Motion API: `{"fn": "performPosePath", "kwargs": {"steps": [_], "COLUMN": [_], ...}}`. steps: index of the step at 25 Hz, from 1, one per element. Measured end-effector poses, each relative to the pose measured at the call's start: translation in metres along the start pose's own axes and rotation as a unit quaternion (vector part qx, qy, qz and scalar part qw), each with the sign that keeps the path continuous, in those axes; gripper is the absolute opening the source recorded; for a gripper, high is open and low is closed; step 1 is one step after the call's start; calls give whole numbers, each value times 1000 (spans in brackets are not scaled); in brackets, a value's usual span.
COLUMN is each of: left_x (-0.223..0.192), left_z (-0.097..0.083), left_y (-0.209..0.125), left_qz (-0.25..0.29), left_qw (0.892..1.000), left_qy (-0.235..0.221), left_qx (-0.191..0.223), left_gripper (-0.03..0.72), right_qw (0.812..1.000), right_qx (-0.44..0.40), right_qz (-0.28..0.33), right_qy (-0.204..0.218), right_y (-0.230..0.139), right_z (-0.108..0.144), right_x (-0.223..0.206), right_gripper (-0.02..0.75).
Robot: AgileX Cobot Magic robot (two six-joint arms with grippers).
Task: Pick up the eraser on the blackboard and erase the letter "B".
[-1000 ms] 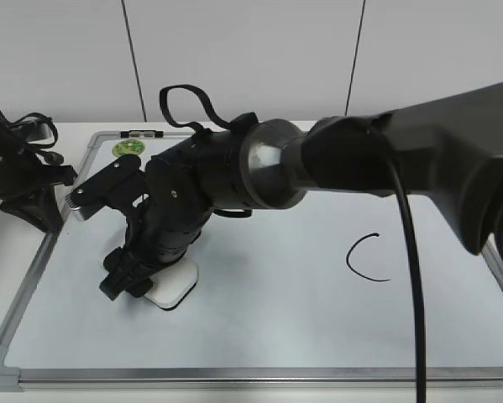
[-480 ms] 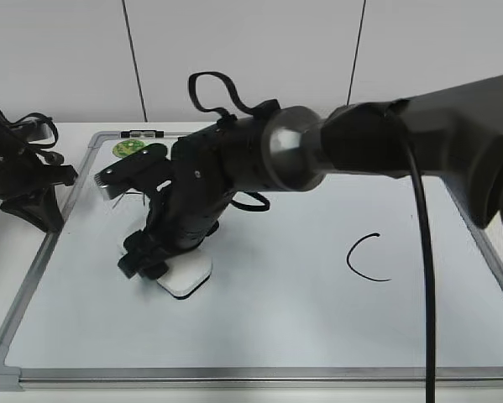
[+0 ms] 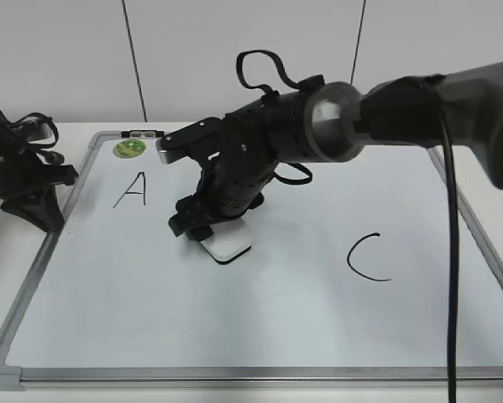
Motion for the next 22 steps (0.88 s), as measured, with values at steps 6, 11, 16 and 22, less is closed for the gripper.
{"fn": "performPosePath", "kwargs": {"steps": [6, 11, 16, 22], "left_x": [0, 0, 0, 0], "left_z": [0, 0, 0, 0], "left_y": [0, 0, 0, 0], "left_qz": [0, 0, 0, 0], "left_qw": [1000, 1000, 1000, 1000], "left_qy": [0, 0, 0, 0], "left_qx": [0, 0, 0, 0], "left_gripper": [43, 43, 43, 43], "right_qw": [1000, 999, 997, 994], "right_qx": [3, 14, 16, -46], "right_qz": [10, 17, -27, -9], "right_qy": [-28, -47, -73, -102], "right_y": [-2, 1, 22, -8], "right_z": [-19, -31, -47, -98], "right_x": [7, 40, 89, 112], "right_gripper": [533, 533, 533, 533]}}
Point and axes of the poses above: a point on each arm's last joint axis where the gripper is mounted, x pointing back along that axis away from the gripper, z along the wrist's bending axis when the last joint is at zero, y = z × x, the point moved 7 cm from there along -x, pointing out along that axis toward the gripper, and after that the axes turned 2 degrees about x, right-handed, at the moved point
